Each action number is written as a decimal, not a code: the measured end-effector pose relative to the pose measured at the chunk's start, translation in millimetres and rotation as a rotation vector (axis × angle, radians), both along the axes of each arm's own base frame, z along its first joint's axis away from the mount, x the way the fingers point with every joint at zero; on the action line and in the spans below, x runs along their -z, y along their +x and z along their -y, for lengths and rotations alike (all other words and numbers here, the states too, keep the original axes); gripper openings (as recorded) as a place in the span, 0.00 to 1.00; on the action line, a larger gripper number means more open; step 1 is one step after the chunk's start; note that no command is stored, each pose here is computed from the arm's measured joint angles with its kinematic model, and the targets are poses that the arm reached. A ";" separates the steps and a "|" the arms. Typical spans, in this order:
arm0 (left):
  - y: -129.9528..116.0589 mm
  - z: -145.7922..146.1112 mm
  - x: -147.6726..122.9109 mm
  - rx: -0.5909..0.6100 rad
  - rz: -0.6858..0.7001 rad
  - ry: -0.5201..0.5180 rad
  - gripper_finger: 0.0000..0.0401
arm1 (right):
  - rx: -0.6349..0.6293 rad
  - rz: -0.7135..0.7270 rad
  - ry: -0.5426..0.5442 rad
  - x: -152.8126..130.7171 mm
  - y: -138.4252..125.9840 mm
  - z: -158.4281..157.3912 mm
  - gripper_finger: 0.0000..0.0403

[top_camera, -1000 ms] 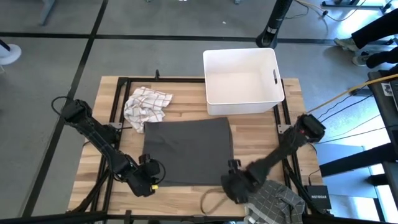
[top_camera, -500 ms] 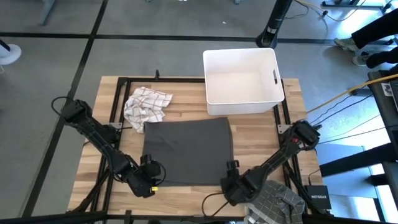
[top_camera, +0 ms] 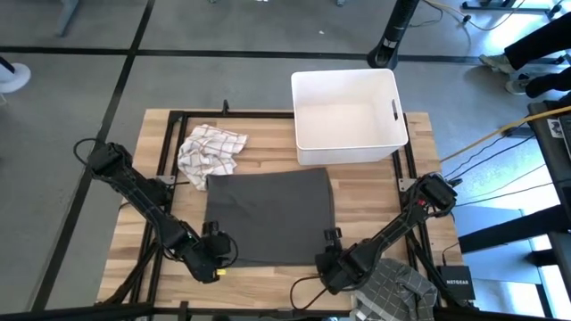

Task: Fold towel
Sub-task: Fold the gray towel

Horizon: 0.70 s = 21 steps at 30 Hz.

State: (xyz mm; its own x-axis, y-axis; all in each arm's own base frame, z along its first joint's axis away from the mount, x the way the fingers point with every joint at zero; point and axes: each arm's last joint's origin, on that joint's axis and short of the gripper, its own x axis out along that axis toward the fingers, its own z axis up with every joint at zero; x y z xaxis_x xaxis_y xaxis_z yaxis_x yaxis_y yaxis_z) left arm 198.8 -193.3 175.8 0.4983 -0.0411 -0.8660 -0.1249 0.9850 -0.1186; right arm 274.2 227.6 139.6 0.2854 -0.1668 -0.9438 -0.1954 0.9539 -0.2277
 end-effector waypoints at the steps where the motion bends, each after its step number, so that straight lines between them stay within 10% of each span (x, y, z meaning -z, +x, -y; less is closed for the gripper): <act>1: -2.1 0.7 0.7 0.026 -0.031 -0.007 0.30 | 0.010 0.005 -0.007 0.0 -1.0 -0.4 0.04; 21: -43.0 8.2 31.4 -0.002 -0.326 0.162 0.23 | 0.047 0.027 -0.020 -0.2 -2.5 -1.2 0.05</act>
